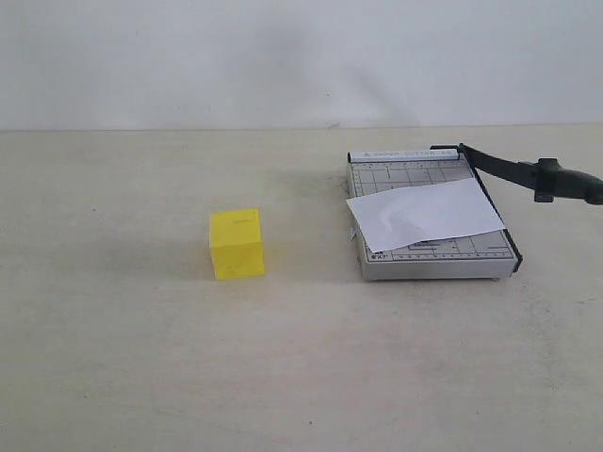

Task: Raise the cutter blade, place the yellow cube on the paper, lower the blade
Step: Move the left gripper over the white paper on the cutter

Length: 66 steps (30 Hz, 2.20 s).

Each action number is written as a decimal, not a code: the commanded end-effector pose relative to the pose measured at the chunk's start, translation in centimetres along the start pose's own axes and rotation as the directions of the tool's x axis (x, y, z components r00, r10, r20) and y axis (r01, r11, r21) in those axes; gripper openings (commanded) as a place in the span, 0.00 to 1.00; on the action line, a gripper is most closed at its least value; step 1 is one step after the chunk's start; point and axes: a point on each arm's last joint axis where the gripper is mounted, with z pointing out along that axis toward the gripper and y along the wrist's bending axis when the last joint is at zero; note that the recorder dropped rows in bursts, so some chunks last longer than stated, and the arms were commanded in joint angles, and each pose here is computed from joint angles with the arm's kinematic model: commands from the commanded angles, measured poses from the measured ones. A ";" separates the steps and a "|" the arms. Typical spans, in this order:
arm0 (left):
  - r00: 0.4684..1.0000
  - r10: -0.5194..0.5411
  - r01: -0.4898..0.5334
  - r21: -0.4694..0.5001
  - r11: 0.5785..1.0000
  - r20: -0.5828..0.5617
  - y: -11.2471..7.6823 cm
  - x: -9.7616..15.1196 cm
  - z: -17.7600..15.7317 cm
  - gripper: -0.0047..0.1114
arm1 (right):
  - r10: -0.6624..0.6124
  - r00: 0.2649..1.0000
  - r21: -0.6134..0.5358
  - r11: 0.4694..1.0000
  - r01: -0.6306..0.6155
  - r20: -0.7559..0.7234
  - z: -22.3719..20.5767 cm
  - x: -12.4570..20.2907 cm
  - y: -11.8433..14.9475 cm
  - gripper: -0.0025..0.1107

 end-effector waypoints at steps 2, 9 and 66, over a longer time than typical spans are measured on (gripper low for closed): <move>0.998 0.006 -0.007 0.003 1.000 0.060 0.0 -0.6 0.0 0.08 | -0.012 1.000 0.002 1.000 0.012 0.004 0.0 0.1 -0.1 0.02; 0.993 0.009 -0.009 0.000 1.000 -0.122 0.0 1.1 -0.1 0.08 | -0.010 1.000 0.001 1.000 0.010 0.004 0.0 0.1 0.0 0.02; 0.065 0.897 -0.601 0.700 0.385 -0.437 -7.0 19.7 29.7 0.08 | -0.010 1.000 0.001 1.000 0.010 0.004 0.0 0.1 0.0 0.02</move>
